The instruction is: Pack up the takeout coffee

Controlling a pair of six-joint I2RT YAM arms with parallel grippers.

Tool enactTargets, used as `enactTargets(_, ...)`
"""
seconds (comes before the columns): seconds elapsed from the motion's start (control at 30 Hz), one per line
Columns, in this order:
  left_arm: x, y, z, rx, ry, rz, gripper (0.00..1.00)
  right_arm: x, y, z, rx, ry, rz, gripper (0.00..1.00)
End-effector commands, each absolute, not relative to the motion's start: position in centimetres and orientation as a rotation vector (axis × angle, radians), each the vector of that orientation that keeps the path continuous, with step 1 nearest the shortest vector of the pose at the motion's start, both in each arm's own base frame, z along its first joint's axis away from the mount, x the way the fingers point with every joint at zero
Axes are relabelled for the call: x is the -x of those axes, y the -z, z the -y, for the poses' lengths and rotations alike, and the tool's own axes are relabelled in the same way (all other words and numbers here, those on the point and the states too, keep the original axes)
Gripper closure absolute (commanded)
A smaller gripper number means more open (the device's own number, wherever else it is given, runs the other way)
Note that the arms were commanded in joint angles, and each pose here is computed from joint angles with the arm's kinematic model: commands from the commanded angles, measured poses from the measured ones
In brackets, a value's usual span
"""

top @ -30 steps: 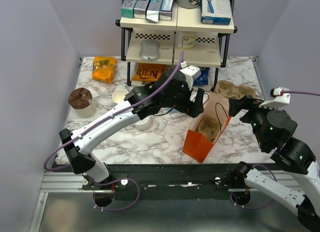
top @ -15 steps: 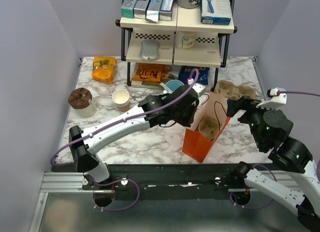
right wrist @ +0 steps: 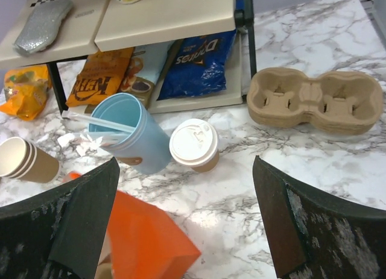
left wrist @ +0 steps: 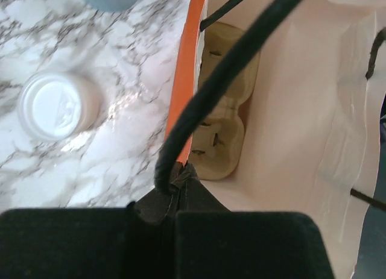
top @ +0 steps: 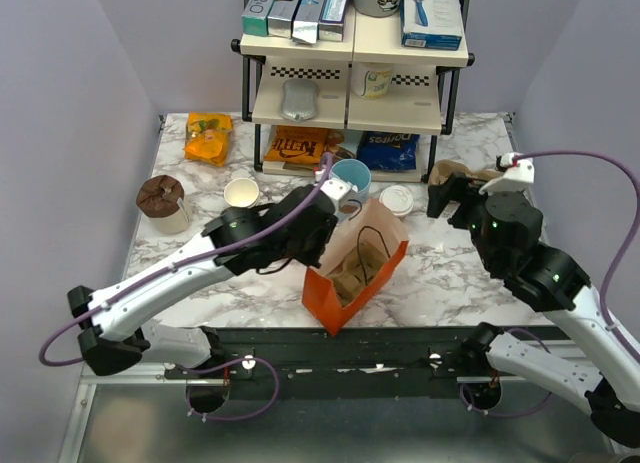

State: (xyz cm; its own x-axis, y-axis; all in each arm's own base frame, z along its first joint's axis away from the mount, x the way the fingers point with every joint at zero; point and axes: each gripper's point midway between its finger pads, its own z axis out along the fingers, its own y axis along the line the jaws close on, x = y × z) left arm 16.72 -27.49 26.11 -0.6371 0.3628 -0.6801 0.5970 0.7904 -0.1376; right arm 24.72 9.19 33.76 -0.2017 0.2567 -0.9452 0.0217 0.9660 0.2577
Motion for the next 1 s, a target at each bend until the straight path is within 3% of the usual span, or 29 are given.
enactTargets(0.0,-15.9,-25.9,21.6,-0.643,0.354,-2.326,1.00,-26.3,-35.8,-11.1,-0.218,-0.299,-1.733,0.00)
enactTargets(0.33,-16.3,-24.6,19.9,-0.531,0.333,-2.326,0.99,-30.8,-29.9,-13.4,-0.120,-0.317,-1.951,0.00)
enactTargets(0.4,-16.7,-24.3,19.9,-0.518,0.317,-2.340,0.85,-32.0,-27.9,-13.4,-0.089,-0.277,-2.009,0.00)
enactTargets(0.53,-17.1,-24.7,19.7,-0.490,0.314,-2.346,0.73,-34.7,-24.9,-13.0,0.042,-0.257,-2.077,0.00)
enactTargets(0.77,-18.1,-26.4,18.5,-0.407,0.317,-2.293,0.20,-38.2,-21.5,-12.5,0.184,-0.303,-2.166,0.03)
enactTargets(0.83,-18.3,-26.6,18.2,-0.396,0.319,-2.277,0.15,-38.8,-20.0,-12.4,0.244,-0.264,-2.194,0.04)
enactTargets(0.87,-18.5,-27.2,18.1,-0.376,0.333,-2.245,0.02,-38.9,-19.2,-12.2,0.250,-0.251,-2.205,0.04)
enactTargets(0.97,-19.5,-27.9,17.7,-0.303,0.366,-2.189,0.01,-40.1,-17.5,-12.2,0.287,-0.224,-2.206,0.05)
